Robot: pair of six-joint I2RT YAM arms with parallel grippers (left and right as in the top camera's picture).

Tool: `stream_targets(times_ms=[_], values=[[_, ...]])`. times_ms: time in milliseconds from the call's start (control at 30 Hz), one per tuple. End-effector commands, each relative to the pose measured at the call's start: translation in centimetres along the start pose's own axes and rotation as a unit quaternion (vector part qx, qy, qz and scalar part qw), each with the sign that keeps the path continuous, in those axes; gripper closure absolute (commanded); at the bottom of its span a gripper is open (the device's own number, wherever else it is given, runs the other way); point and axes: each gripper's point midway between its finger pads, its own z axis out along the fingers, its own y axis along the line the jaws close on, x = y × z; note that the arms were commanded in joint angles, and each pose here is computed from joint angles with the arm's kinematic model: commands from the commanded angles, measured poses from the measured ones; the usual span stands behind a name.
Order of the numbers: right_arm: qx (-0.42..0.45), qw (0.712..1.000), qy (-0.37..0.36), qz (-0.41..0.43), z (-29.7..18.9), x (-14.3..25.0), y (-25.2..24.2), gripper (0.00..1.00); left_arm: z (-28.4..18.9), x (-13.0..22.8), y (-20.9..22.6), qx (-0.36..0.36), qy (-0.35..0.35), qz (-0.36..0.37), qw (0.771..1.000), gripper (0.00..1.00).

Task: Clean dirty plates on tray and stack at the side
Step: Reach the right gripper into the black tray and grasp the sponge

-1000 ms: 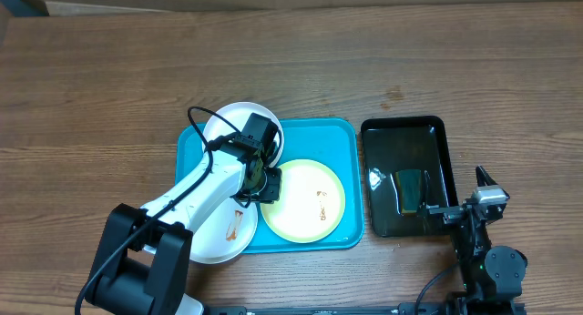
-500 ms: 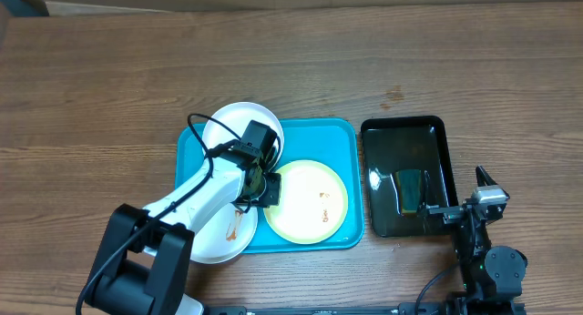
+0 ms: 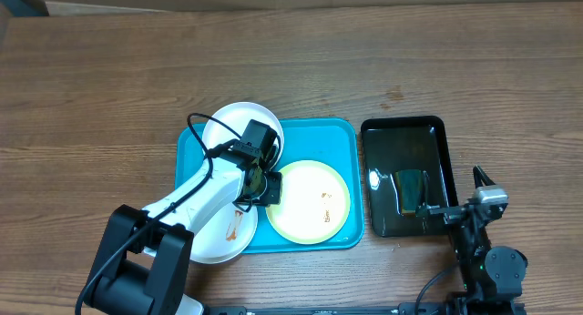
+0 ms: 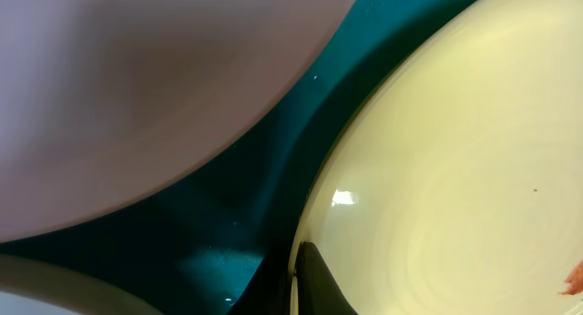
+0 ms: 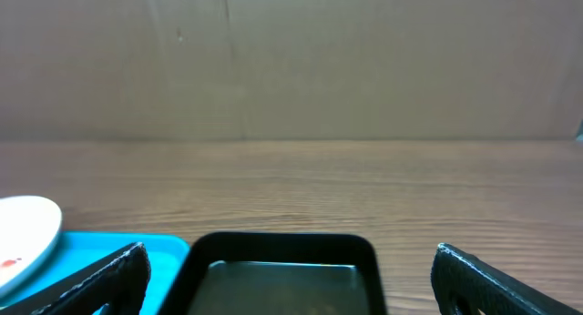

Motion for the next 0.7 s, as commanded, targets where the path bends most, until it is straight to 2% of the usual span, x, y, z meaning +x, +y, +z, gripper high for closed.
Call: stream_targets(times_ms=[0, 233, 433, 567, 667], values=[[-0.007, 0.994, -0.02, 0.105, 0.0, -0.8, 0.1, 0.0, 0.5, 0.6, 0.4, -0.009, 0.006, -0.01, 1.0, 0.96], [-0.001, 0.991, 0.038, 0.128, -1.6, -3.4, 0.8, 0.0, 0.5, 0.5, 0.4, -0.009, 0.004, -0.03, 1.0, 0.96], [0.05, 0.979, 0.147, 0.133, -2.6, -6.9, 0.3, 0.0, 0.5, 0.3, 0.3, -0.008, -0.001, -0.033, 0.999, 0.96], [0.079, 0.945, 0.283, 0.144, -2.1, -6.5, 0.2, 0.0, 0.5, 0.3, 0.3, -0.009, -0.002, -0.033, 0.999, 0.96], [0.104, 0.897, 0.402, 0.152, -1.8, -4.6, 0.0, 0.0, 0.5, 0.3, 0.4, -0.009, -0.001, -0.033, 0.999, 0.96]])
